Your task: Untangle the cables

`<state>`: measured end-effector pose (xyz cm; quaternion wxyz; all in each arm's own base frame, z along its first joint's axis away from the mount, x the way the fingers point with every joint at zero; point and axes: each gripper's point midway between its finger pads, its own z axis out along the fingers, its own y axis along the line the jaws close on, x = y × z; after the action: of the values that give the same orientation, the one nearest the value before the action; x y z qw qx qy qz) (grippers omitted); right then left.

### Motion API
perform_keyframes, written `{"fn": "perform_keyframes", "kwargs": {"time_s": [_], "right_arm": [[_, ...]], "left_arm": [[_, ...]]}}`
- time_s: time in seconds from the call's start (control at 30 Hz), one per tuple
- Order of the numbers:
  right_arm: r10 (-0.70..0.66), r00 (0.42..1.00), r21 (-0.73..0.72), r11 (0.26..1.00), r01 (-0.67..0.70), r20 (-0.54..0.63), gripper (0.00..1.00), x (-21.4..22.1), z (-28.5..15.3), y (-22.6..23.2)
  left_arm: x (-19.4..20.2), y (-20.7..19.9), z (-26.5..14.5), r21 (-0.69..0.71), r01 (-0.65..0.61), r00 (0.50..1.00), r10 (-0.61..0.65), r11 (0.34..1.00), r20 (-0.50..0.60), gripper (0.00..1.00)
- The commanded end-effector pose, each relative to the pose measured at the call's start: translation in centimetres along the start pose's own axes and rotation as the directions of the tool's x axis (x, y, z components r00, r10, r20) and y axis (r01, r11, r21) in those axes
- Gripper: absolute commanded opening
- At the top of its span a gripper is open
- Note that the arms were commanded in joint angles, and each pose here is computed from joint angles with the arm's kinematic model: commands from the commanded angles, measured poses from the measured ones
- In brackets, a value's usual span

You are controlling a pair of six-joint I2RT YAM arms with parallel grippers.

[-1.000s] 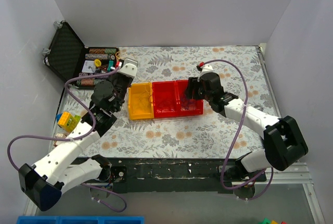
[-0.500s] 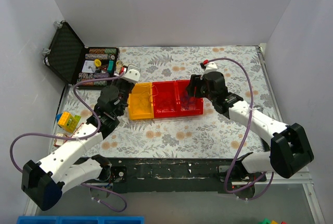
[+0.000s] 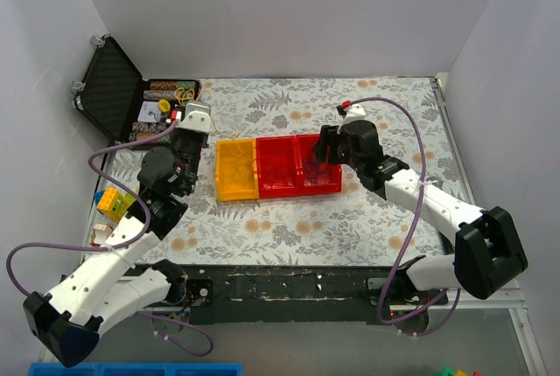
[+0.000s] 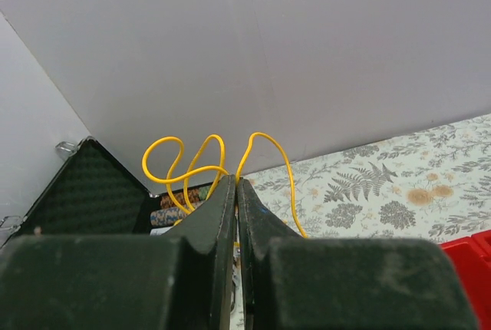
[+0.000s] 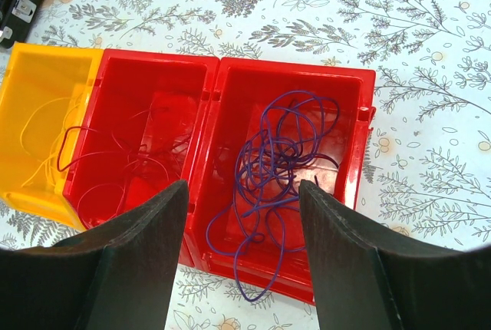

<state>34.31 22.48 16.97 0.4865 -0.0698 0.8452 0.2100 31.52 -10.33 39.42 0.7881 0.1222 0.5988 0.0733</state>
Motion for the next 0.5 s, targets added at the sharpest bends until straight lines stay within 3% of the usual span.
{"fn": "perform_keyframes", "kwargs": {"time_s": [0.0,0.27,0.47], "right_arm": [[0.008,1.0,-0.002,1.0,-0.008,0.028,0.67,-0.6,-0.3,0.0],[0.009,0.999,0.005,1.0,-0.009,0.032,0.67,-0.6,-0.5,-0.1],[0.012,0.999,-0.005,1.0,-0.011,0.038,0.67,-0.9,-0.6,0.1]], "left_arm": [[0.5,-0.1,-0.6,0.024,0.005,1.0,-0.005,1.0,-0.026,0.0],[6.5,-2.7,-1.9,0.105,-0.041,0.99,0.055,0.994,-0.132,0.0],[10.6,-5.6,-0.8,0.166,-0.08,0.977,0.111,0.983,-0.184,0.0]]}}
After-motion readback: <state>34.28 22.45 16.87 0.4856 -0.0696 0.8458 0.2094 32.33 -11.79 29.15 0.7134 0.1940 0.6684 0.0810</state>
